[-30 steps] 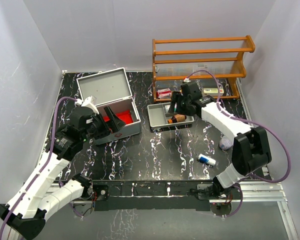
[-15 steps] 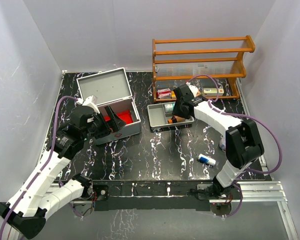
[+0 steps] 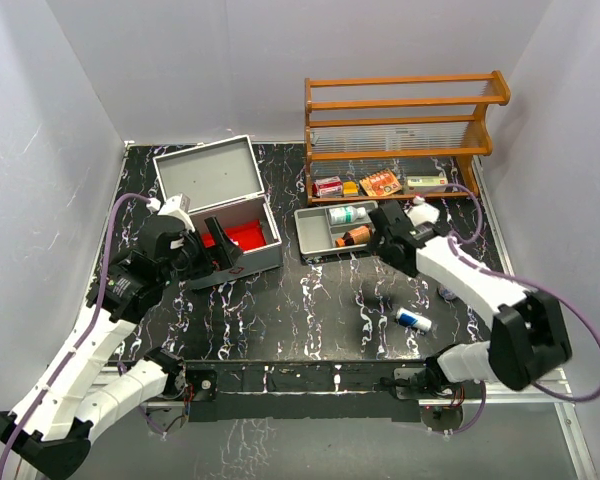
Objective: Organize the medicine kit
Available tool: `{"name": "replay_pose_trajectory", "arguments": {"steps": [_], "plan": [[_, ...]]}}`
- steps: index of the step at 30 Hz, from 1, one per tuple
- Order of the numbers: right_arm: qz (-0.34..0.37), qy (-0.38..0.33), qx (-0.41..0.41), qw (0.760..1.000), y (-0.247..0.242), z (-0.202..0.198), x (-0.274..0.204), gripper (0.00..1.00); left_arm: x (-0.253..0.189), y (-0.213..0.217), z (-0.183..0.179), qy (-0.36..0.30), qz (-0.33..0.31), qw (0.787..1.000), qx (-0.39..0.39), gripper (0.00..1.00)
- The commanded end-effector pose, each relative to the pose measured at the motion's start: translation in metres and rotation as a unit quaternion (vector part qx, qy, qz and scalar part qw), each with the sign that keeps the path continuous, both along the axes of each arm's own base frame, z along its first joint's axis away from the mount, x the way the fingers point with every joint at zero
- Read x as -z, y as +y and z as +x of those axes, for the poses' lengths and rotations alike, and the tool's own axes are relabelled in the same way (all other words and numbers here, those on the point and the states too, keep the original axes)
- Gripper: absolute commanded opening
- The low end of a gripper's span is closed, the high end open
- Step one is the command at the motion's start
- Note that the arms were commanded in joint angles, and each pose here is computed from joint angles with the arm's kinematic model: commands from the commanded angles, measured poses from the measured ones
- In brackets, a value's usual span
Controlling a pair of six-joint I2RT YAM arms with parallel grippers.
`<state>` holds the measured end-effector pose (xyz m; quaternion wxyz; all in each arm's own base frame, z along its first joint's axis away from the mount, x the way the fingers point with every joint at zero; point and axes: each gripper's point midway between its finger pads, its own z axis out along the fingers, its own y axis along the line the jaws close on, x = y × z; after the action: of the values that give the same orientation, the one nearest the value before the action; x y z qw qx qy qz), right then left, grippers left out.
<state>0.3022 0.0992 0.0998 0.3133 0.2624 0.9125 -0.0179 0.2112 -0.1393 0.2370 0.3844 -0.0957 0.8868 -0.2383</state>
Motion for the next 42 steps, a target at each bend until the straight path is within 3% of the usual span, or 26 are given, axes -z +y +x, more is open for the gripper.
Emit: {"name": "replay_pose_trajectory", "arguments": {"steps": [1,8,17,26,32,42], "plan": [[-0.006,0.018,0.119,0.993,-0.039,-0.056,0.010,0.83,-0.014,0.008,0.000,-0.027,0.019,0.999,0.000,0.90],[0.049,0.059,0.230,0.970,-0.051,-0.115,0.041,0.84,-0.008,0.005,0.002,-0.020,0.022,1.000,0.009,0.90],[0.059,0.056,0.314,0.946,-0.065,-0.137,0.031,0.77,-0.005,0.006,0.001,-0.017,0.023,1.000,0.007,0.90],[0.125,0.041,0.333,0.934,-0.051,-0.135,0.043,0.65,-0.005,0.003,0.003,-0.016,0.018,1.000,0.009,0.90],[0.112,0.050,0.338,0.933,-0.050,-0.131,0.060,0.51,-0.007,0.003,0.004,-0.017,0.021,1.000,0.009,0.90],[0.095,0.017,0.267,0.959,-0.049,-0.111,0.069,0.43,-0.007,0.003,0.002,-0.016,0.015,1.000,0.007,0.90]]}}
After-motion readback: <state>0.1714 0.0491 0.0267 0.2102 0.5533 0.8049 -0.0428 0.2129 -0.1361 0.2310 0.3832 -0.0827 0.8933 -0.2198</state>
